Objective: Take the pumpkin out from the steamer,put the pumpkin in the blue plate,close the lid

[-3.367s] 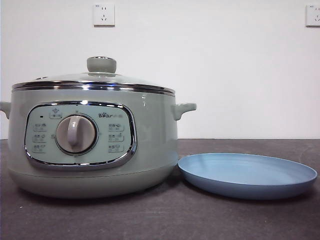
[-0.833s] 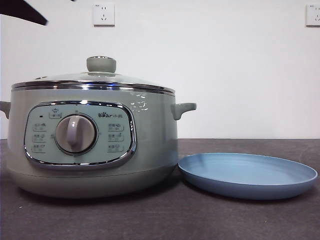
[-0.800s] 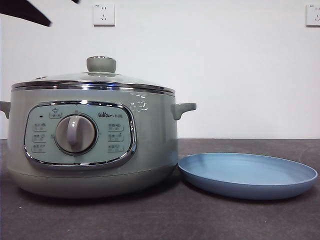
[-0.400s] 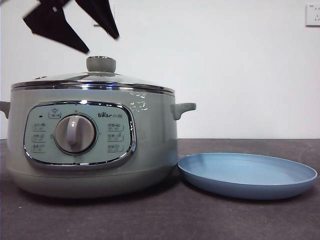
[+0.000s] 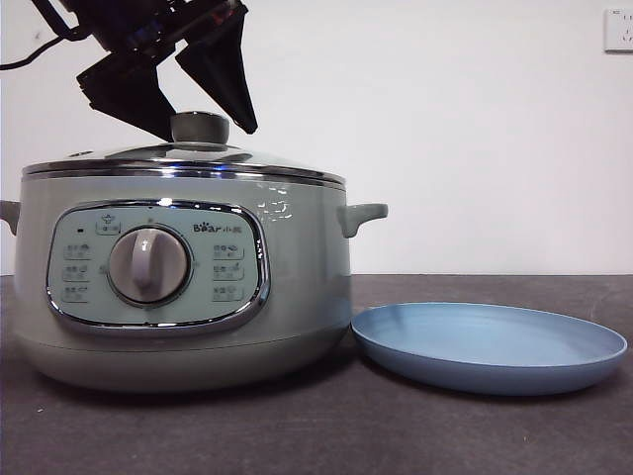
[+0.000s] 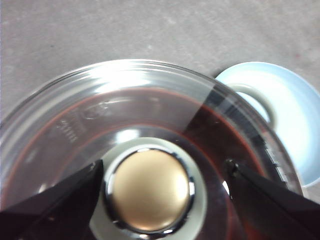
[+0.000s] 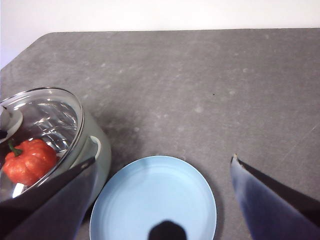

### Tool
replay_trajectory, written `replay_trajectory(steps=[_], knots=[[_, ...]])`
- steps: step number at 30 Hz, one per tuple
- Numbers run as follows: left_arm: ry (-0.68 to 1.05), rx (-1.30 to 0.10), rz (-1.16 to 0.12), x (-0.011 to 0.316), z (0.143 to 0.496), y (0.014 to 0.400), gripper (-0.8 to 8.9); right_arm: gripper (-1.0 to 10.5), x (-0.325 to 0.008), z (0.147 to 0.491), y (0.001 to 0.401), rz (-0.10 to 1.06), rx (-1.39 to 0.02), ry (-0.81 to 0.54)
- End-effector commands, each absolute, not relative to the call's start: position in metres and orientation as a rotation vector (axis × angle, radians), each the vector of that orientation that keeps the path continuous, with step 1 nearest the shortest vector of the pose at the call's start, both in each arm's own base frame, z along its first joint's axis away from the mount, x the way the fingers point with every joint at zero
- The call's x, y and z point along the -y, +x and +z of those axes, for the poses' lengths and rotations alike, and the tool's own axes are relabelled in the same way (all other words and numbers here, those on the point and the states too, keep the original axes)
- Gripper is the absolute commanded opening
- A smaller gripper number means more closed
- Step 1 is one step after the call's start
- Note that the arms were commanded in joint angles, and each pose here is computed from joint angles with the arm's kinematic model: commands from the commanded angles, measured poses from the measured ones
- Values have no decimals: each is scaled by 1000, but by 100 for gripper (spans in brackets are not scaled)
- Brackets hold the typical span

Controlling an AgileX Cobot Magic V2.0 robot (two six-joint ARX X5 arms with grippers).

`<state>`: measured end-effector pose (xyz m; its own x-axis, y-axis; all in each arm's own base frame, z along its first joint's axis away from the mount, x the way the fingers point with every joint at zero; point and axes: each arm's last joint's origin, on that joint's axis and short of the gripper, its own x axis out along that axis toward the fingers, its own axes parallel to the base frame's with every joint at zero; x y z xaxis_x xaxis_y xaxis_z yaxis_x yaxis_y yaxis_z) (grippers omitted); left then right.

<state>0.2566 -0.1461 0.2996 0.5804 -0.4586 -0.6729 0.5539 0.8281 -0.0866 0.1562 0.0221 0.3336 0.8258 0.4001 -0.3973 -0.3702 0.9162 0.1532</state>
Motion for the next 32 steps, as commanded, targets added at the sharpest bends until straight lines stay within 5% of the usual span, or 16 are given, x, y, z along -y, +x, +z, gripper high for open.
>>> replay_trajectory(steps=[1,7,16,26,32], knots=[[172,-752,-566,148,296,257,368,442,-22,335,156,411,-434,67],[205,-748,-553,148,296,256,-8,442,-22,335,156,412,-434,67],[201,-717,-553,147,306,256,-9,441,-22,333,155,410,-455,69],[161,-541,-554,131,360,228,-8,437,-23,331,157,415,-479,88],[167,-452,-450,106,388,190,-9,436,-39,324,168,552,-527,92]])
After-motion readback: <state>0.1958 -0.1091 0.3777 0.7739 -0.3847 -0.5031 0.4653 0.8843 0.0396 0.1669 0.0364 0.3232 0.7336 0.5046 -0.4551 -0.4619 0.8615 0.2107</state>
